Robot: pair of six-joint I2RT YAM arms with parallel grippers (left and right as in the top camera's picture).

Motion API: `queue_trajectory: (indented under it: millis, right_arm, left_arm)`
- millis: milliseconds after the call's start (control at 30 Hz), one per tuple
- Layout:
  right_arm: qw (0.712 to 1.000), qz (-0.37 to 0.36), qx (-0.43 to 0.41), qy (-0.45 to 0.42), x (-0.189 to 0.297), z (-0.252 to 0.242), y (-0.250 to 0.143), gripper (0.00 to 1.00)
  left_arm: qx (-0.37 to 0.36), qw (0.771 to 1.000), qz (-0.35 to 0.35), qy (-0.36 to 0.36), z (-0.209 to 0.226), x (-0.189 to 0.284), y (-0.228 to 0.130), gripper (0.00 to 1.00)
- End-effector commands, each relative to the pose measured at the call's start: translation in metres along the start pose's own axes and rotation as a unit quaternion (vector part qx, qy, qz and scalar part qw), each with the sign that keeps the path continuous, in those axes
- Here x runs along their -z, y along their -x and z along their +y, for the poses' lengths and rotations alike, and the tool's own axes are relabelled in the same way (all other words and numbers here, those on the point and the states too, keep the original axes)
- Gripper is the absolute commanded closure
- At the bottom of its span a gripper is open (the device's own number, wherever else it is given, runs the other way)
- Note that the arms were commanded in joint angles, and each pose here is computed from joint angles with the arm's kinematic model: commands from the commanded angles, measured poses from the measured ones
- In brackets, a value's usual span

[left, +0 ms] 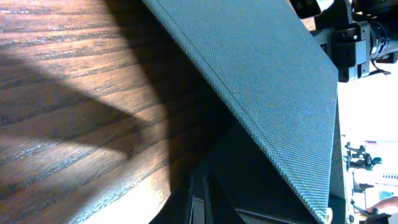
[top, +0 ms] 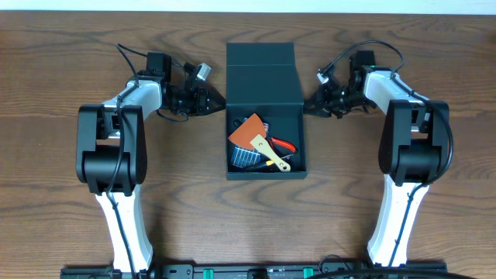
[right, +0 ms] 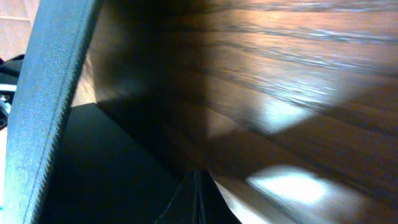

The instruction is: Pack container

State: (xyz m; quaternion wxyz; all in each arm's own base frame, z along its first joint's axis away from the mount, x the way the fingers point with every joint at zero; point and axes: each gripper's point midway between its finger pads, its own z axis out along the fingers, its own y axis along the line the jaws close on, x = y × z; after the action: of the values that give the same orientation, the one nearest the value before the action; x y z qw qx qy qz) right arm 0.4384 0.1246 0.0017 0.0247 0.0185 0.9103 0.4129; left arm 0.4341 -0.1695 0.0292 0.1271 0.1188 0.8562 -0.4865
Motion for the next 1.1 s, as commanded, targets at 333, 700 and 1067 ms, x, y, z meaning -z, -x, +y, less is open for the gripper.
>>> queue_trajectory:
  millis: [333,700,1067]
  right_arm:
    - [1.0,0.0,-0.002,0.002,-0.011,-0.001,0.002,0.99]
    - [0.999,-0.029,0.029,0.015,-0.013,0.006,0.019,0.99]
    - [0.995,-0.053,0.063,0.049,-0.011,0.02,0.033,0.99]
  left_arm:
    - [0.0,1.0,-0.005,0.002,0.006,-0.002,0.003,0.94]
    - [0.002,1.0,-0.005,-0.017,0.011,-0.009,0.004,0.94]
    - [-0.017,0.999,-0.017,-0.035,0.001,-0.007,0.018,0.95]
